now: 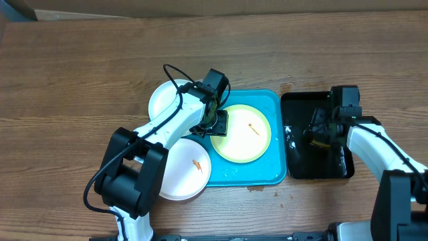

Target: Clean dirty plates on tray and stack at the side

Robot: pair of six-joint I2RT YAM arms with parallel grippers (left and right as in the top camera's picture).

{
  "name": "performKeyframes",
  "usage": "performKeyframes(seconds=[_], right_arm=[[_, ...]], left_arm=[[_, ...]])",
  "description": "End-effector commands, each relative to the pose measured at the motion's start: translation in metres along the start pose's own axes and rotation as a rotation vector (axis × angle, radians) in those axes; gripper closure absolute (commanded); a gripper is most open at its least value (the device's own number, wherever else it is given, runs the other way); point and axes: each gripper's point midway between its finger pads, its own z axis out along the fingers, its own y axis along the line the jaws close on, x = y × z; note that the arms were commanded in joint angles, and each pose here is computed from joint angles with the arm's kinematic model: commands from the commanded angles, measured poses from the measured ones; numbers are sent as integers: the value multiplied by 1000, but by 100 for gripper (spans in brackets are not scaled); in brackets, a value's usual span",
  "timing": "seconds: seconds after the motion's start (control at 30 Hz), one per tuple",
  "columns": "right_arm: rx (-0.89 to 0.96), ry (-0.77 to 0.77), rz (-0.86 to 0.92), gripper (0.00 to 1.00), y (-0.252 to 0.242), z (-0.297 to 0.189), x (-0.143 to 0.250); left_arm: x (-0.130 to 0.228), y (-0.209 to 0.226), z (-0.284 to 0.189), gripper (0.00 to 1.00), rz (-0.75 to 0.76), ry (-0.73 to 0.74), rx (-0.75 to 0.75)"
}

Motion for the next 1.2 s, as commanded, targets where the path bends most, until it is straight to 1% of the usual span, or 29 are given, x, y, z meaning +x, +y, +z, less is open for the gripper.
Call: performKeyframes(seconds=[0.0, 0.2, 0.27, 0.43, 0.63, 0.7, 0.73, 0.77, 0.8, 0.87, 1.0, 1.07, 1.1, 1.17], right_arm=[[24, 14, -2, 34, -4, 13, 2], [20, 2, -1, 35, -1, 31, -1], [17, -11, 1, 38, 0, 30, -5], [9, -43, 4, 37, 3, 24, -19], [8, -44, 4, 39, 3, 24, -20], [7, -43, 4, 47, 3, 24, -20], [6, -43, 3, 63, 4, 24, -20], [4, -43, 3, 86, 4, 24, -20], [4, -44, 4, 96, 4, 24, -20], [-17, -46, -7, 96, 8, 23, -23], [-131, -31, -25, 96, 28, 11, -26], [-147, -20, -24, 76, 31, 3, -25], [-145, -11, -22, 70, 30, 0, -23], [-140, 5, -22, 63, 28, -6, -19]], left_arm=[[-4, -5, 1, 44, 4, 0, 13], [-4, -5, 1, 44, 4, 1, 12], [-4, -5, 1, 44, 4, 1, 12], [-4, -5, 1, 44, 4, 1, 12], [-4, -5, 1, 43, 4, 1, 12], [-4, -5, 1, 43, 4, 0, 13], [-4, -5, 1, 43, 4, 0, 13], [-4, -5, 1, 43, 4, 0, 13], [-4, -5, 1, 43, 4, 0, 13], [-4, -5, 1, 43, 4, 1, 12], [-4, -5, 1, 45, 4, 2, 12], [-3, -4, 1, 44, 3, 6, 11], [-2, -4, 1, 44, 3, 8, 11], [-2, -4, 1, 44, 3, 11, 9]])
